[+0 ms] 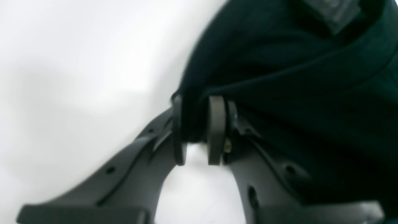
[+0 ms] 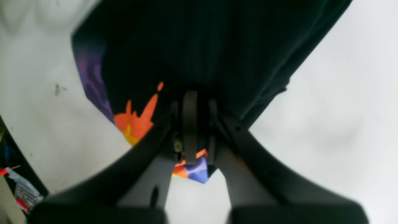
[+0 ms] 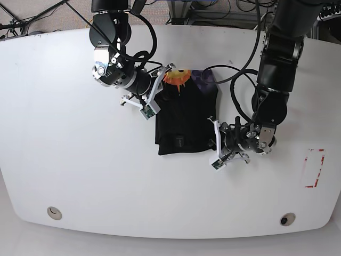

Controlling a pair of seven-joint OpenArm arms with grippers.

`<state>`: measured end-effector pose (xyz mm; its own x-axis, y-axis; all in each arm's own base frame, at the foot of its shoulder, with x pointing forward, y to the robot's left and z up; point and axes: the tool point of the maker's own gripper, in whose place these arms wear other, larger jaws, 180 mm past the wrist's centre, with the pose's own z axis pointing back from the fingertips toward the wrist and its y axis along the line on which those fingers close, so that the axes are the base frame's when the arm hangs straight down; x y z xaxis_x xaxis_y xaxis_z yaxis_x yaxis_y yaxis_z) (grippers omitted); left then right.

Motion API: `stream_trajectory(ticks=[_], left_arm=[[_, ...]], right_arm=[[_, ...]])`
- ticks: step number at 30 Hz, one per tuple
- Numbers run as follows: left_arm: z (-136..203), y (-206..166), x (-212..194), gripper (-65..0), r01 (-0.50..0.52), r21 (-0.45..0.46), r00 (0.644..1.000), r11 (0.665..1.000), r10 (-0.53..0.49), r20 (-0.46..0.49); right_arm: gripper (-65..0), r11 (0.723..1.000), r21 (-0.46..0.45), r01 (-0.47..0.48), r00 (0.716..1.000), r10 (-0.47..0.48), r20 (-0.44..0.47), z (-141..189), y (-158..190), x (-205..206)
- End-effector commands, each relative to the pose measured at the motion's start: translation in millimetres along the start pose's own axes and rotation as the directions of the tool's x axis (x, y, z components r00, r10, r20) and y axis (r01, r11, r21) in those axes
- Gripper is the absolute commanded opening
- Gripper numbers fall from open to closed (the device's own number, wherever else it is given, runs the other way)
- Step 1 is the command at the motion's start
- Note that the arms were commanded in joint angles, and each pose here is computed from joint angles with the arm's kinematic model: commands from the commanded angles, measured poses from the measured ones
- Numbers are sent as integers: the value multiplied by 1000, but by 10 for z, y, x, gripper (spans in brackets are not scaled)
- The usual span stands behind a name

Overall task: Fold the T-shirt properly
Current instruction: 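Fold the bundle over with the right gripper toward the left gripper, then grasp the folded shirt with the left gripper and release the right gripper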

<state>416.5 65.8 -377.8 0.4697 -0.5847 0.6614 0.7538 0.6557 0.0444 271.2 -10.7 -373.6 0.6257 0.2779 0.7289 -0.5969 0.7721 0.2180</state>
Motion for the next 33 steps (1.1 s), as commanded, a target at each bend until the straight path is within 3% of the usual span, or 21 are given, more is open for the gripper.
stream_trajectory(ticks=[1,11,13,18,26,28,33], left_arm=[[229,169,493,-562,43,58,991,997,-50,127],[637,-108,960,-546,23,141,939,990,-70,337],[689,-149,932,-489,-36,169,935,985,-26,353],[672,-336,932,-275,-229,179,899,957,137,416],[545,-678,787,-265,-422,176,836,889,307,455],[478,-771,680,-262,-423,218,845,879,296,446],[224,-1103,505,-261,-329,252,896,910,216,389]], right_arm=[[-617,1000,-21,-23,998,24,55,75,-53,193],[-617,982,-191,-7,998,17,52,460,-713,115],[-617,978,-207,-15,999,24,42,503,-781,90],[-617,971,-234,-46,998,53,20,587,-911,77],[-617,953,-301,20,999,-8,42,739,-1170,24],[-617,956,-292,30,998,-14,56,754,-1172,40],[-617,962,-265,69,994,-44,99,817,-1218,63]])
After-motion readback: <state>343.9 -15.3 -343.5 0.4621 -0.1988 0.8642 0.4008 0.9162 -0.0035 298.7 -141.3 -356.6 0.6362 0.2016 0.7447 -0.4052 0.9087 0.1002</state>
